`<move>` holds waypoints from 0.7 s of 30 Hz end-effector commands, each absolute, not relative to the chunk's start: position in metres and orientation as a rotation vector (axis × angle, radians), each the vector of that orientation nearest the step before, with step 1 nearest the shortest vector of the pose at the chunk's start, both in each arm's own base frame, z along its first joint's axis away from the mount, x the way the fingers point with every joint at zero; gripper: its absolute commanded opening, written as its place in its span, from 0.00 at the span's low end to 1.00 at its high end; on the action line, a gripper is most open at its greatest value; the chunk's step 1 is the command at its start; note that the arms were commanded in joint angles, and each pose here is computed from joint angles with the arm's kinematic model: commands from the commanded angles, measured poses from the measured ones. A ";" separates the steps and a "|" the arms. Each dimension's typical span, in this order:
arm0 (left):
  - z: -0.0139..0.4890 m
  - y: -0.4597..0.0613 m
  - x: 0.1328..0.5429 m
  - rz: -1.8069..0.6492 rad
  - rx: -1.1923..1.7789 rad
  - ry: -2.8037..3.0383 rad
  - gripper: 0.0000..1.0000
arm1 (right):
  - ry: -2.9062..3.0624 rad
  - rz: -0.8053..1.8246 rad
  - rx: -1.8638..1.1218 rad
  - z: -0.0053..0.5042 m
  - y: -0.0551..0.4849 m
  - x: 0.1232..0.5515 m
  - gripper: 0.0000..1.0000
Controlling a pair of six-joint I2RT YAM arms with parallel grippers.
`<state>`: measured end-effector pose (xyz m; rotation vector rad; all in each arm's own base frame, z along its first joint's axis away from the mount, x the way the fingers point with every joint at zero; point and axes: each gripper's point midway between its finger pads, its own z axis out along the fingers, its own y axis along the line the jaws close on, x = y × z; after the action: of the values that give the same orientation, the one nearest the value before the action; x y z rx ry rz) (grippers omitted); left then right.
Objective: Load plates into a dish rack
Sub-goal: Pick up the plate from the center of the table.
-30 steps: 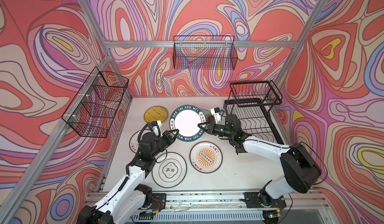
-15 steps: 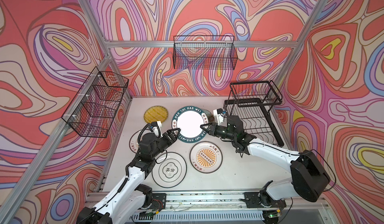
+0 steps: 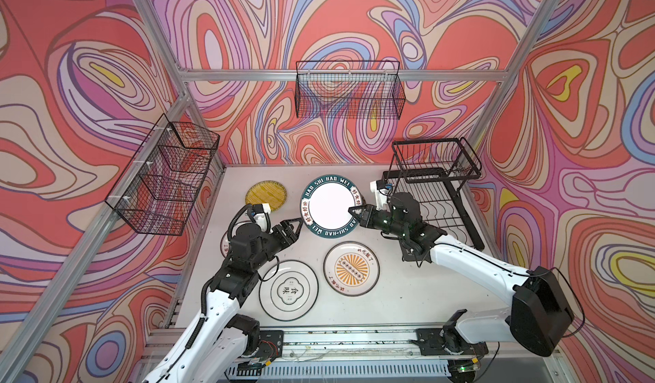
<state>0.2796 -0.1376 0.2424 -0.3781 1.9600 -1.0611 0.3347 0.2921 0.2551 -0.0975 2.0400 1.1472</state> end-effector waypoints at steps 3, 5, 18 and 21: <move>0.242 -0.134 0.272 -0.995 -0.349 2.019 0.62 | 1.856 1.076 -0.148 0.328 0.283 0.343 0.00; 0.244 -0.134 0.271 -0.986 -0.339 2.029 0.61 | 1.842 1.026 -0.156 0.342 0.279 0.345 0.00; 0.246 -0.118 0.253 -0.814 -0.278 2.121 0.62 | 1.757 0.881 -0.193 0.423 0.242 0.363 0.00; 0.247 -0.110 0.248 -0.754 -0.273 2.146 0.62 | 1.730 0.869 -0.215 0.438 0.234 0.366 0.00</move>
<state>0.2577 -0.1194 0.2502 -0.2964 2.0958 -0.8441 0.3692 0.2405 0.4093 -0.1667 1.8010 0.8799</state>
